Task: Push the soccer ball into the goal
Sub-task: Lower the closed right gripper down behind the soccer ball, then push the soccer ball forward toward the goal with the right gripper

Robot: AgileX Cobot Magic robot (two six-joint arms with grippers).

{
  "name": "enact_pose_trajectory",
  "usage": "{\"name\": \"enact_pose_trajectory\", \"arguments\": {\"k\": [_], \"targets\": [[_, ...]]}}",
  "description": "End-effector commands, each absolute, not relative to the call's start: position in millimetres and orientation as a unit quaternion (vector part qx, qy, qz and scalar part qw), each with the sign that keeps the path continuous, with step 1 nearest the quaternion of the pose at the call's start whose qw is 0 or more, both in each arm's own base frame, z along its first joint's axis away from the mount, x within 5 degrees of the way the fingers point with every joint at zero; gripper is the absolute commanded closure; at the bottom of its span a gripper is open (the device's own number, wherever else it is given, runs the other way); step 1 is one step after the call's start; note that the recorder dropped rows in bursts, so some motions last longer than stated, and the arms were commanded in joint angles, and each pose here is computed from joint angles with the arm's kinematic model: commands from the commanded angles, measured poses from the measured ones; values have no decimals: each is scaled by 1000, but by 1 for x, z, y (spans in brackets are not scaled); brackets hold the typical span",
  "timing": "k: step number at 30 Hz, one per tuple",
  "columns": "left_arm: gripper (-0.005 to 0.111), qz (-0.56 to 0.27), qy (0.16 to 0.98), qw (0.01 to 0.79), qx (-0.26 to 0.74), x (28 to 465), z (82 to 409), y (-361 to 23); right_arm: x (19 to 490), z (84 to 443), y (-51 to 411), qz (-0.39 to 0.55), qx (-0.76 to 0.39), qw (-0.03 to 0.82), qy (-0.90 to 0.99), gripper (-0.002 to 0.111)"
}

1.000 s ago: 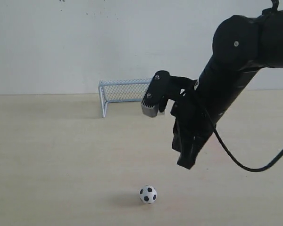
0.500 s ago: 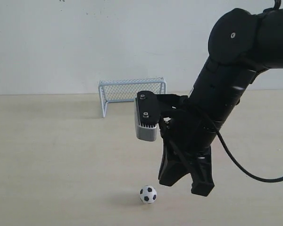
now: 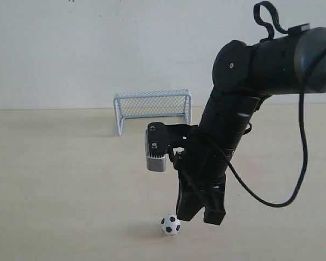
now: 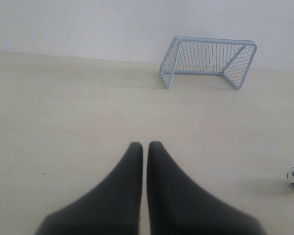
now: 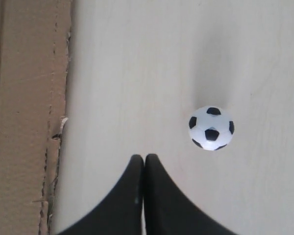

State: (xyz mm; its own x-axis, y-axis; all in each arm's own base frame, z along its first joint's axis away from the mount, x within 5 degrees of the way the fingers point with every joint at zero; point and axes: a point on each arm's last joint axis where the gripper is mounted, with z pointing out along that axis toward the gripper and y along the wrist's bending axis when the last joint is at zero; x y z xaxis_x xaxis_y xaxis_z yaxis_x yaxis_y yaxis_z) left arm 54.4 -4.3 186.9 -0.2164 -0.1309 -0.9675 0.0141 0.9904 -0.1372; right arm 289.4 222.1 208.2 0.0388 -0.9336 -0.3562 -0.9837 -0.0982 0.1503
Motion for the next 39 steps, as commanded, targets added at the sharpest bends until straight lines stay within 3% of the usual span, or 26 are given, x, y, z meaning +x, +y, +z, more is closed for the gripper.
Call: {"name": "enact_pose_trajectory", "arguments": {"k": [1, 9, 25, 39], "targets": [[102, -54, 777, 626, -36, 54, 186, -4, 296, 212, 228, 177, -733, 65, 653, 108], [102, -54, 777, 626, -36, 54, 186, -4, 296, 211, 261, 84, -758, 19, 647, 108], [102, -54, 777, 626, -36, 54, 186, -4, 296, 164, 274, 94, -746, -39, 658, 108], [102, -54, 777, 626, -36, 54, 186, -4, 295, 154, 278, 116, -739, -49, 662, 108]]}}
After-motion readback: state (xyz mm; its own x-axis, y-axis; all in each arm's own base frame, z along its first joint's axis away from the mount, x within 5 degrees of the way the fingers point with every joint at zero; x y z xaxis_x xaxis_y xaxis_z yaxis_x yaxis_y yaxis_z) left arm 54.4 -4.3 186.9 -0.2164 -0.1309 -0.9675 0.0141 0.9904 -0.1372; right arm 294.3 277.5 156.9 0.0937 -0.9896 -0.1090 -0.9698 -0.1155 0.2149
